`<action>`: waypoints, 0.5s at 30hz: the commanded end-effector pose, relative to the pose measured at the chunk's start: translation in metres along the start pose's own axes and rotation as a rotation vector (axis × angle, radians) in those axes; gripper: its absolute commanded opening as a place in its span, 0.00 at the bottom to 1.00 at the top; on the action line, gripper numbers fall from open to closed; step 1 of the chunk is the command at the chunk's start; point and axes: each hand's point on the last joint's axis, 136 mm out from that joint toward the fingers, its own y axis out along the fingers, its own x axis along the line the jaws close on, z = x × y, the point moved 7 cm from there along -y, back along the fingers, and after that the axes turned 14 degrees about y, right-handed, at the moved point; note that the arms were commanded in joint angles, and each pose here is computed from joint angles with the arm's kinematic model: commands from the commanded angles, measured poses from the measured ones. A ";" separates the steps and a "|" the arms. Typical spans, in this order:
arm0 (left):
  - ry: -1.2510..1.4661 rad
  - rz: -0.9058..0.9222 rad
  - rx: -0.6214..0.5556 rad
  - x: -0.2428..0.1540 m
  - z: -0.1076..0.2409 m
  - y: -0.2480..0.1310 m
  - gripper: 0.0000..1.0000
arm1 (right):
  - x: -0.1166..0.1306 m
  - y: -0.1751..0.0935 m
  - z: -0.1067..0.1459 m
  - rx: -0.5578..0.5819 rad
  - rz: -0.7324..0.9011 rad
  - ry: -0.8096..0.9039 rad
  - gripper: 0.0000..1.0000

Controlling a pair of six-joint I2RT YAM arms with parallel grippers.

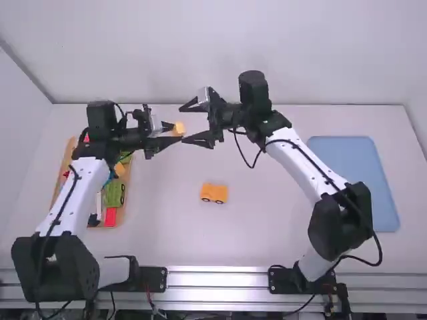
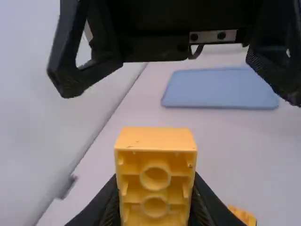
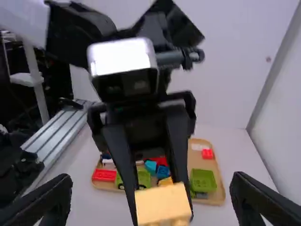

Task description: Assemble lego blocks to make yellow taxi

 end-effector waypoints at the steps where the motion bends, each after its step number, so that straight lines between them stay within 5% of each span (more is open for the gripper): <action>1: -0.108 0.066 -0.107 -0.009 -0.005 0.004 0.10 | 0.002 0.000 0.007 -0.001 -0.043 0.048 0.87; 15: -0.114 0.100 -0.236 -0.008 -0.015 0.005 0.09 | 0.007 0.009 0.012 0.006 -0.063 0.015 0.68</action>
